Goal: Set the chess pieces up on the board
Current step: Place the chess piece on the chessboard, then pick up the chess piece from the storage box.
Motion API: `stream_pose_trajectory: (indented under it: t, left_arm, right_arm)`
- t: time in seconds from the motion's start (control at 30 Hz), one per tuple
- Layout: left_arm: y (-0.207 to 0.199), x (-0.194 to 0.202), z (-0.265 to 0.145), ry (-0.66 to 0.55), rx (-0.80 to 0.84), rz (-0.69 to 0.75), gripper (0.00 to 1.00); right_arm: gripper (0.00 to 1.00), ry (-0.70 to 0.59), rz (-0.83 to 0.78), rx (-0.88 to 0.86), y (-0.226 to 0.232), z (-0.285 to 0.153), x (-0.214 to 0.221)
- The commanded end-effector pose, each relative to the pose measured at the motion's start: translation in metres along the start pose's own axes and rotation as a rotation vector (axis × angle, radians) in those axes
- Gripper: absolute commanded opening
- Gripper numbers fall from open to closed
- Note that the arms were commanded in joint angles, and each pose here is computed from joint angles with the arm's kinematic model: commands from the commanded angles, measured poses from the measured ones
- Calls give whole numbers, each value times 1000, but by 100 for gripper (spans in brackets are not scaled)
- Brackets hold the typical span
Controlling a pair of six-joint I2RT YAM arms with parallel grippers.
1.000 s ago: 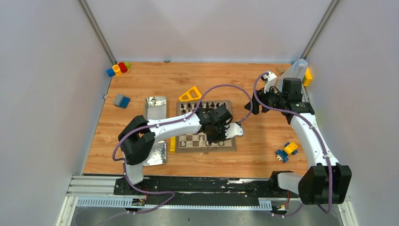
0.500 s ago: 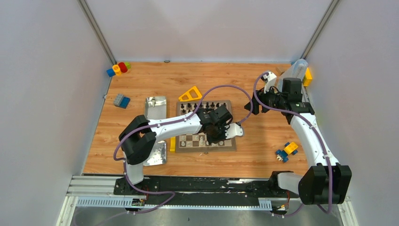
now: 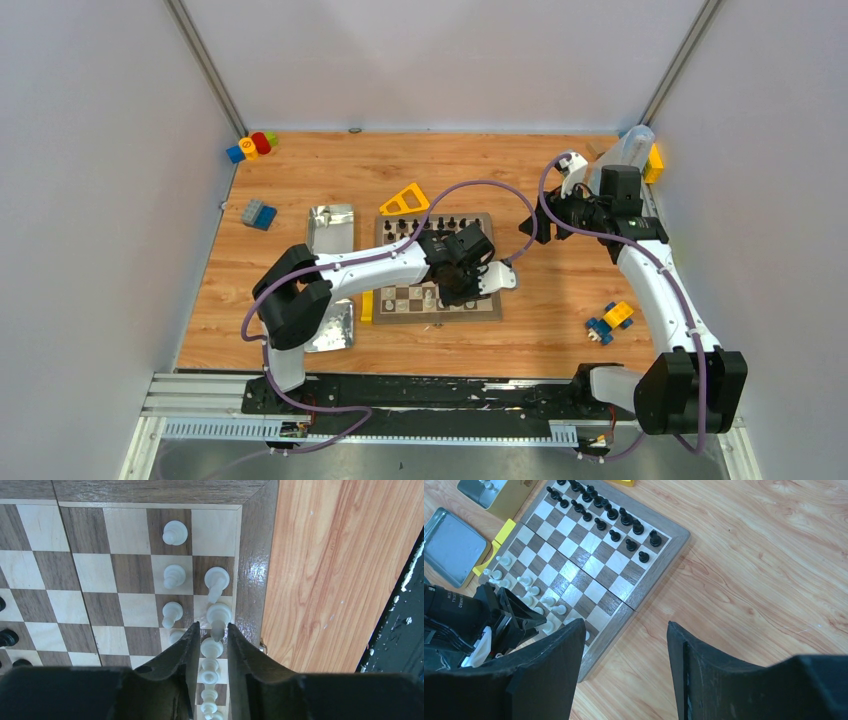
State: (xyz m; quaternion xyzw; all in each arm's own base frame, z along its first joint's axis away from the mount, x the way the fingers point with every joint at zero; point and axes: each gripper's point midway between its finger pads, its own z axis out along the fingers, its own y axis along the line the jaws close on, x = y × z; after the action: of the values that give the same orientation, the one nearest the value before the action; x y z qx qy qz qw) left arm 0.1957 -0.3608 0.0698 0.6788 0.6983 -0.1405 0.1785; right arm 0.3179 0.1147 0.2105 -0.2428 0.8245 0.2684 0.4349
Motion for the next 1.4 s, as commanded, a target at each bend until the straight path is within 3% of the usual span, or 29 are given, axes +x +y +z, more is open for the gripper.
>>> stream_pose_trajectory:
  t: [0.0,0.23,0.57,0.63,1.03,1.17,1.37]
  left_arm:
    - [5,-10,-4,-31,-31,23,36]
    - [11,-17,-23,-61,-81,30,44]
    - [36,-9,-85,-114,-215,8,56]
    - [51,6,-98,-115,-249,-51,57]
    - [167,164,-181,-93,-645,-724,59]
    - [193,202,-196,-73,-764,-859,60]
    - [220,241,-180,-33,-770,-986,57]
  right_arm:
    - [62,-37,-31,-12,2,-3,-9]
    - [62,-35,-27,-17,3,-2,-8]
    - [62,-33,-23,-19,2,-1,-8]
    - [62,-34,-24,-17,2,-1,-9]
    - [62,-26,-17,-22,1,1,-7]
    - [62,-28,-17,-21,1,1,-7]
    - [62,-28,-15,-26,2,0,-7]
